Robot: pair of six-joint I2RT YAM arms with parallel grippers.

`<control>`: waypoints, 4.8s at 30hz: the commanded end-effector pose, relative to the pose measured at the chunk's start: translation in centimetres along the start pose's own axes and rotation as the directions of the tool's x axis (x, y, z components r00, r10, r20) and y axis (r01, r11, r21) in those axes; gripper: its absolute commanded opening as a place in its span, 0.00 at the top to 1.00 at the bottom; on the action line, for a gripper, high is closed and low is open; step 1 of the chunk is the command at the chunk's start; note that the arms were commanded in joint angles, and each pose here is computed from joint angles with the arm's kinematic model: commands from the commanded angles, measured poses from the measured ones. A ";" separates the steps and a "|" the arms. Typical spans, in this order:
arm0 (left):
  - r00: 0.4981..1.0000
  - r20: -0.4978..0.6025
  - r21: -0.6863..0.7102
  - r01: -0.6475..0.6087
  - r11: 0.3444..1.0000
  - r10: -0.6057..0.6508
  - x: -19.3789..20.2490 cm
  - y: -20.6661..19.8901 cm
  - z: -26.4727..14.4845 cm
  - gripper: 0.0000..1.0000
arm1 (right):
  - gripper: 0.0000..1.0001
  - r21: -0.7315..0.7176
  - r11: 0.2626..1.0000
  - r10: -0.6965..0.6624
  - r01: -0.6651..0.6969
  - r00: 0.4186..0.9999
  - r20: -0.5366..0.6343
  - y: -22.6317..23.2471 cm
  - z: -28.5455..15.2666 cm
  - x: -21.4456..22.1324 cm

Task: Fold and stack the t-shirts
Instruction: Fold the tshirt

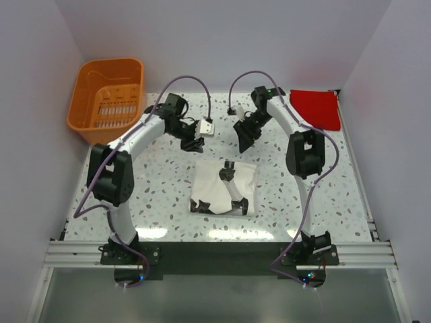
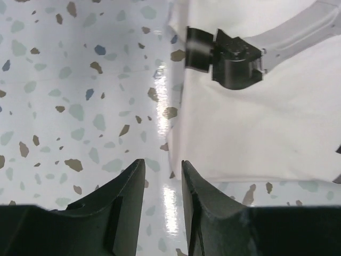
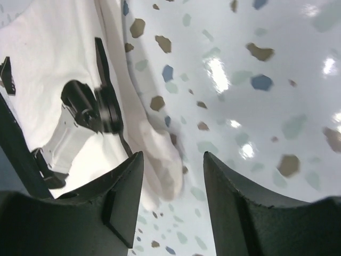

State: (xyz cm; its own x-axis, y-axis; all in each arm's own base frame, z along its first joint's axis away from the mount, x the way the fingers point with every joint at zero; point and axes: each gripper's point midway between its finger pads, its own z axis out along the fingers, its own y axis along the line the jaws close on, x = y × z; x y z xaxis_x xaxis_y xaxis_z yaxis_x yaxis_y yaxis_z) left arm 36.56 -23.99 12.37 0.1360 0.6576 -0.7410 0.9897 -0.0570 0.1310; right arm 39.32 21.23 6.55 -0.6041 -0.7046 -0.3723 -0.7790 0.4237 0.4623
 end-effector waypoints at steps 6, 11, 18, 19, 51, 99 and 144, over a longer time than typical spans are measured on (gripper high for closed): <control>0.952 -0.027 0.182 0.304 0.935 -0.304 2.3 0.7 2.3 0.62 | 0.45 -0.087 0.995 0.045 -0.048 0.999 -0.029 3.4 -4.7 4.0; 0.939 -0.069 0.194 0.344 0.919 -0.337 4.2 0.7 3.6 0.61 | 0.46 -0.119 0.988 0.092 -0.097 0.995 -0.047 3.4 -3.0 5.4; 0.932 -0.104 0.249 0.363 0.898 -0.347 5.3 -1.0 4.0 0.60 | 0.46 -0.173 0.978 0.104 -0.114 0.992 -0.069 4.0 -2.0 6.2; 0.928 -0.109 0.255 0.371 0.893 -0.355 5.5 -1.3 4.1 0.60 | 0.46 -0.178 0.977 0.106 -0.117 0.992 -0.072 4.1 -2.1 6.3; 0.938 -0.127 0.212 0.343 0.915 -0.322 4.1 -1.7 0.4 1.00 | 1.00 -0.102 0.993 -0.074 0.059 0.986 -0.151 5.3 -5.8 8.7; 0.234 0.311 0.136 0.948 0.287 -0.921 2.6 5.3 8.0 0.00 | 0.09 -0.230 0.787 0.617 -0.573 0.745 0.254 -2.1 1.2 1.5; 0.117 0.011 0.431 0.896 0.110 -0.993 -4.6 -11.2 3.3 0.00 | 0.02 -0.405 0.746 0.628 -0.528 0.761 0.165 13.9 -0.4 5.4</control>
State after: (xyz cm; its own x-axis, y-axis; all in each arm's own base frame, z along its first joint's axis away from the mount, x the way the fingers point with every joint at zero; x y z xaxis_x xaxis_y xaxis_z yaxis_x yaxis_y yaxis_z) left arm 29.37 -27.75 11.99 -0.9448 0.0578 -0.3225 0.3238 0.3141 -0.8924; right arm 26.07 22.92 13.22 -0.9557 -0.2023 -0.2137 -0.2846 0.4500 0.8465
